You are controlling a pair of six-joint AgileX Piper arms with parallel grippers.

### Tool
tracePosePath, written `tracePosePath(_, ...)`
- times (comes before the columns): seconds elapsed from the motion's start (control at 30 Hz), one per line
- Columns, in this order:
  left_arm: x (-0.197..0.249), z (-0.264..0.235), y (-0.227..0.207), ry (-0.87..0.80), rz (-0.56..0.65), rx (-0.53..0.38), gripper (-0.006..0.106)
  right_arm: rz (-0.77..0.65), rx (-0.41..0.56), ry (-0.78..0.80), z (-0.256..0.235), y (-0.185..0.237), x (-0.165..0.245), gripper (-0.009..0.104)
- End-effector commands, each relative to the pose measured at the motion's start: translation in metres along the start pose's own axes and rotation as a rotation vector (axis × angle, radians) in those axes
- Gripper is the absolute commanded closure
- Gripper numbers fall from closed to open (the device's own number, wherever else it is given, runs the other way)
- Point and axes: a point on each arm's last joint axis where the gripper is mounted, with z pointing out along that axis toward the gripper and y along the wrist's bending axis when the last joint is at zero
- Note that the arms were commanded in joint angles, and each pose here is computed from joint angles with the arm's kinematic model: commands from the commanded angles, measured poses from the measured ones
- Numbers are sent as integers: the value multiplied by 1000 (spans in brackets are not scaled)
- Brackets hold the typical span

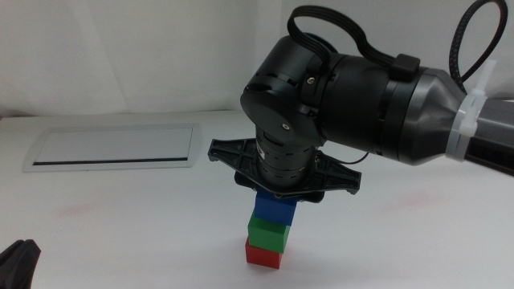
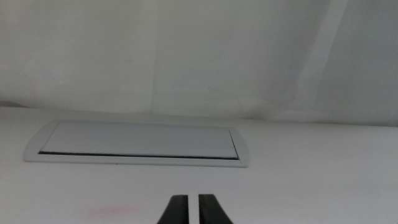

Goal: Stack red cubes first, then green, then blue cubes in a specific spot.

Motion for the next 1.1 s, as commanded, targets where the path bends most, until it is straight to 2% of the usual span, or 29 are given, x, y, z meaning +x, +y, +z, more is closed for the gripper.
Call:
tracePosePath(0.0,12,0,1,20,-3,-2,103,-6,25,-8,2,0,0,97)
tracePosePath(0.43,9,0,0,-12,-3,10,103,-1,-1,23,19,9,5,97)
tracePosePath(0.53,9,0,0,-12,-3,10,103,-1,11,27,19,8,5,93)
tracePosePath(0.57,9,0,0,-12,-3,10,103,-1,18,29,19,8,6,89)
tracePosePath(0.63,9,0,0,-12,-3,10,103,-5,16,36,19,8,6,33)
tracePosePath(0.7,9,0,0,-12,-3,10,103,-13,7,34,18,9,7,6)
tracePosePath(0.73,9,0,0,-12,-3,10,103,-29,1,32,18,9,6,-3)
tracePosePath(0.77,9,0,0,-12,-3,10,103,-37,-2,31,17,9,6,-8)
tracePosePath(1.07,9,0,0,-12,-3,10,103,-50,-26,5,6,7,2,-8)
